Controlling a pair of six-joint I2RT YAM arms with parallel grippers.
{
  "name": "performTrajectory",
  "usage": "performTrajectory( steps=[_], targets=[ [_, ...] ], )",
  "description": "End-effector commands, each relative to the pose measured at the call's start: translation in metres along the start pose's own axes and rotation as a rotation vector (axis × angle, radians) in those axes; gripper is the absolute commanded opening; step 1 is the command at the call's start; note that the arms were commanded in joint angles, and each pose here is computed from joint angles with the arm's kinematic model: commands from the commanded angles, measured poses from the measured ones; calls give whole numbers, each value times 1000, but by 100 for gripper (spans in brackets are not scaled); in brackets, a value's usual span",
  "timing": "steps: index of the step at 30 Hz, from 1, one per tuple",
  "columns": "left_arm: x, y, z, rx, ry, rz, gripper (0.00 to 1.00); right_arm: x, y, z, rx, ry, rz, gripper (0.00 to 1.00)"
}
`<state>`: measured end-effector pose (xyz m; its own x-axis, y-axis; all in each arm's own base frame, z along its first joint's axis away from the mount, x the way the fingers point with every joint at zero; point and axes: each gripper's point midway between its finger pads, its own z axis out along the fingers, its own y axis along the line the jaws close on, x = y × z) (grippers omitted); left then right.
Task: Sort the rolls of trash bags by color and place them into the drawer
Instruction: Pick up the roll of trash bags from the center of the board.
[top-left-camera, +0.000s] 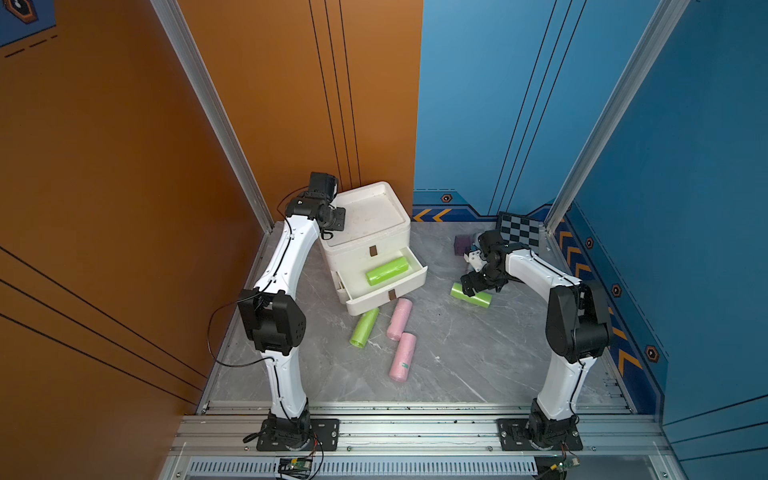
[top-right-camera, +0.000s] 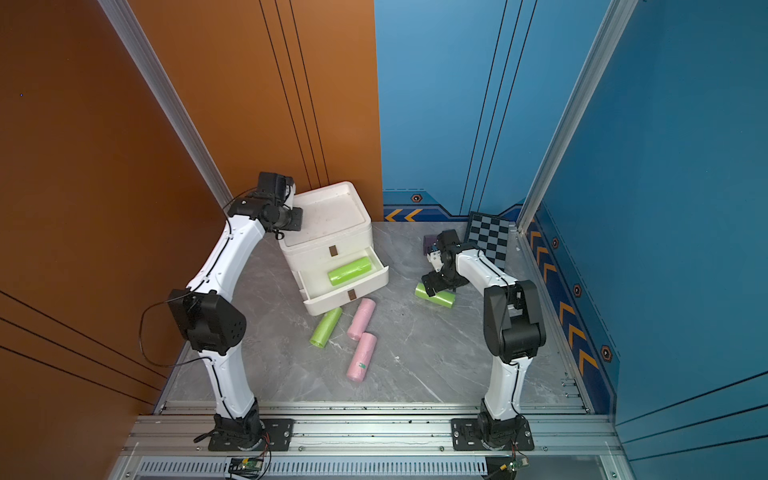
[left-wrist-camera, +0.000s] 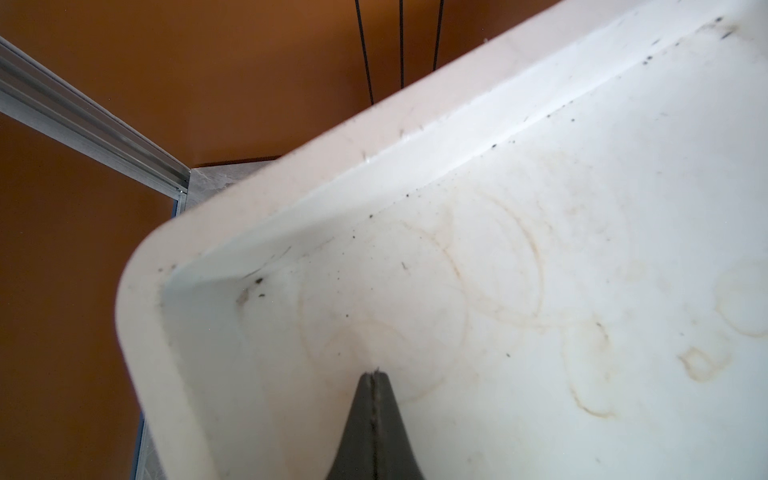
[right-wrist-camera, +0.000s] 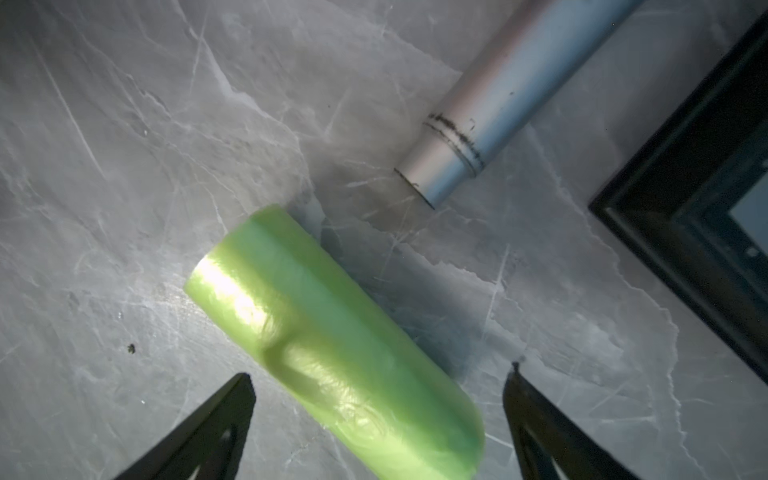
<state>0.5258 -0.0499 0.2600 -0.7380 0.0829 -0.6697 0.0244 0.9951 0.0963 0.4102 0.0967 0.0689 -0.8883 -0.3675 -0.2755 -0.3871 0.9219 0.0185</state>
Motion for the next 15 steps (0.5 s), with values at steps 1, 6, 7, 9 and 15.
performTrajectory(
  steps=[1,6,7,9,15],
  targets=[
    [133,-13,44,53,506,44,0,2,3,4,-30,33,-41,95],
    [133,-11,44,51,505,40,0,9,13,14,-99,58,-40,94],
    [133,-11,44,52,506,40,0,12,15,16,-104,68,-35,93],
    [132,-11,44,52,503,38,0,17,19,19,-122,83,-28,92],
    [132,-13,43,58,504,31,0,30,36,29,-111,147,-36,84]
  ],
)
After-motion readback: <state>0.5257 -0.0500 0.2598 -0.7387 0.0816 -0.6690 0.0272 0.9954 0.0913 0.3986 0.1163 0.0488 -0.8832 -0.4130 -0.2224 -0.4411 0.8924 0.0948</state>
